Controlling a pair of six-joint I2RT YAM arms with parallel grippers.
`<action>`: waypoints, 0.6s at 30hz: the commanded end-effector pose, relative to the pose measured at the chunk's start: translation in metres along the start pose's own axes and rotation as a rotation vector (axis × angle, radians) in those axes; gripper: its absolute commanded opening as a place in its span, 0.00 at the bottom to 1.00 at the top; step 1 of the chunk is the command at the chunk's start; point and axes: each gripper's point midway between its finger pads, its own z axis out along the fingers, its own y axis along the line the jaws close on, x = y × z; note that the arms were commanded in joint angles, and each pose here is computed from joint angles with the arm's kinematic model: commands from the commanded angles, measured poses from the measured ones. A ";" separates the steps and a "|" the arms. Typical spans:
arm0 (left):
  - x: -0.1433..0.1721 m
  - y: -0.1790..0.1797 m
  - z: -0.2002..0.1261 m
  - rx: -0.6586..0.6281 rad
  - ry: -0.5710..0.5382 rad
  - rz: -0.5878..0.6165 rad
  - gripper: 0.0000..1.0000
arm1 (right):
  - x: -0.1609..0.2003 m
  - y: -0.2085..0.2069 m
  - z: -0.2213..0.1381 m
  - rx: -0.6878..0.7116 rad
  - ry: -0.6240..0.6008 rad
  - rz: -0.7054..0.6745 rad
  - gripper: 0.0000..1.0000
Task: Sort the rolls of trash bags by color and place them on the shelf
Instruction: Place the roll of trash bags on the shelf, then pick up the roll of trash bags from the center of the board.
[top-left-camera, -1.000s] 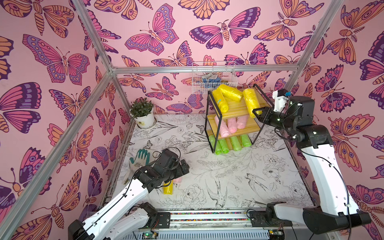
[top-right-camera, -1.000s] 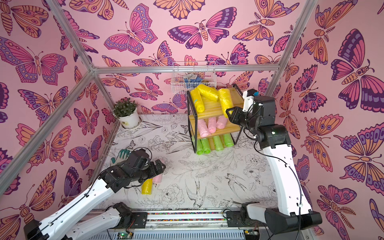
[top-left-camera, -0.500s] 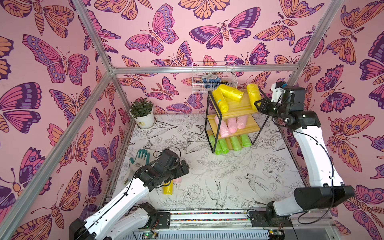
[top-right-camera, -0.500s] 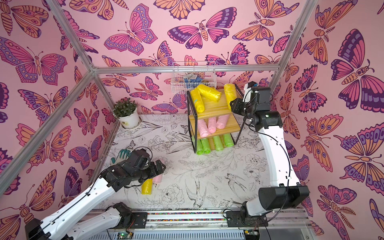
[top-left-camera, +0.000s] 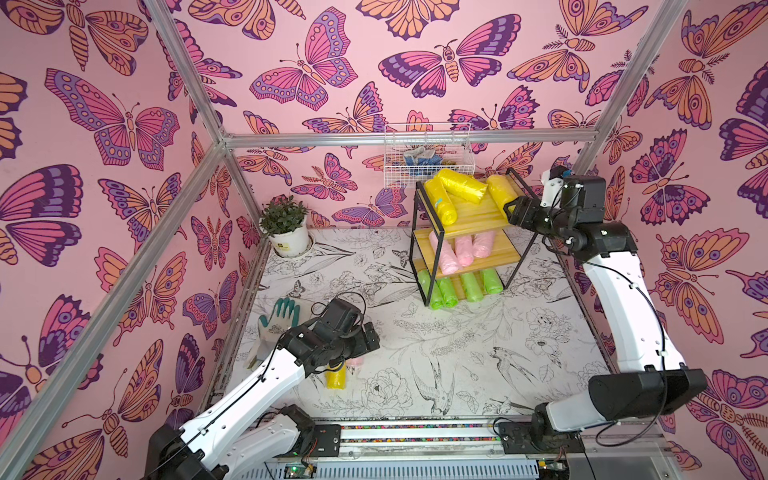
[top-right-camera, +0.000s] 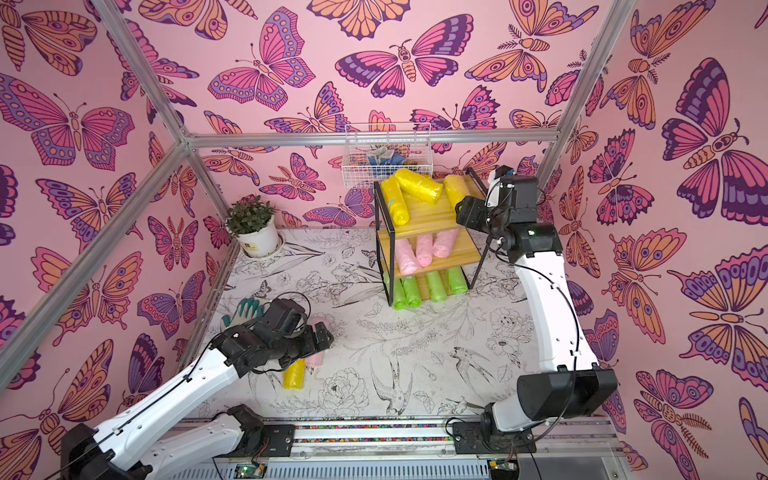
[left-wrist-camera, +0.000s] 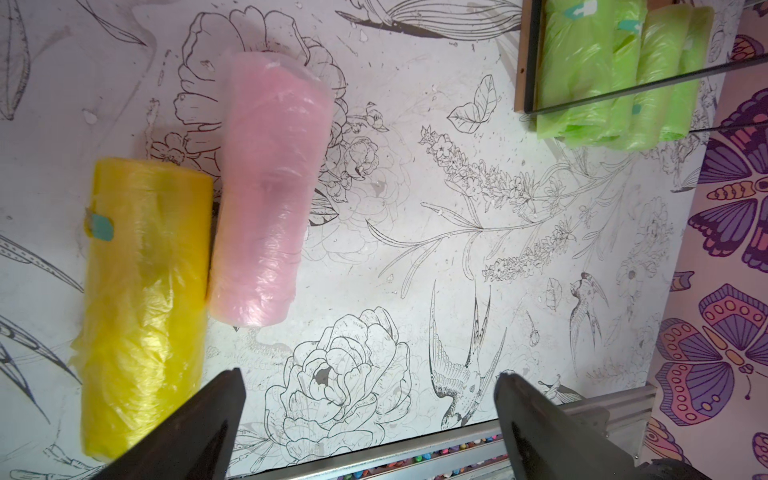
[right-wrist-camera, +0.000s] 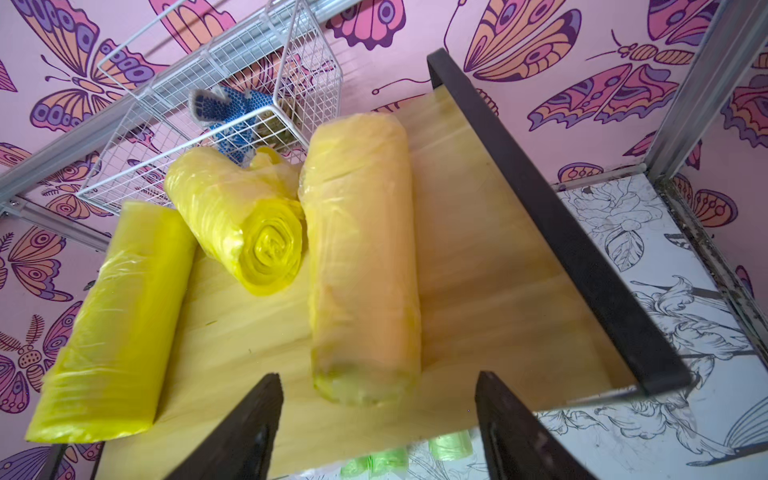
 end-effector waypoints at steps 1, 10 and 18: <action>0.007 0.021 0.007 -0.088 0.032 0.011 1.00 | -0.007 0.003 -0.026 -0.008 -0.053 -0.017 0.77; 0.001 0.033 0.012 -0.152 0.002 0.021 0.99 | 0.059 0.003 -0.065 -0.086 0.026 0.060 0.78; -0.002 0.043 0.018 -0.198 -0.003 0.031 0.99 | 0.146 -0.015 -0.091 -0.117 0.114 0.199 0.78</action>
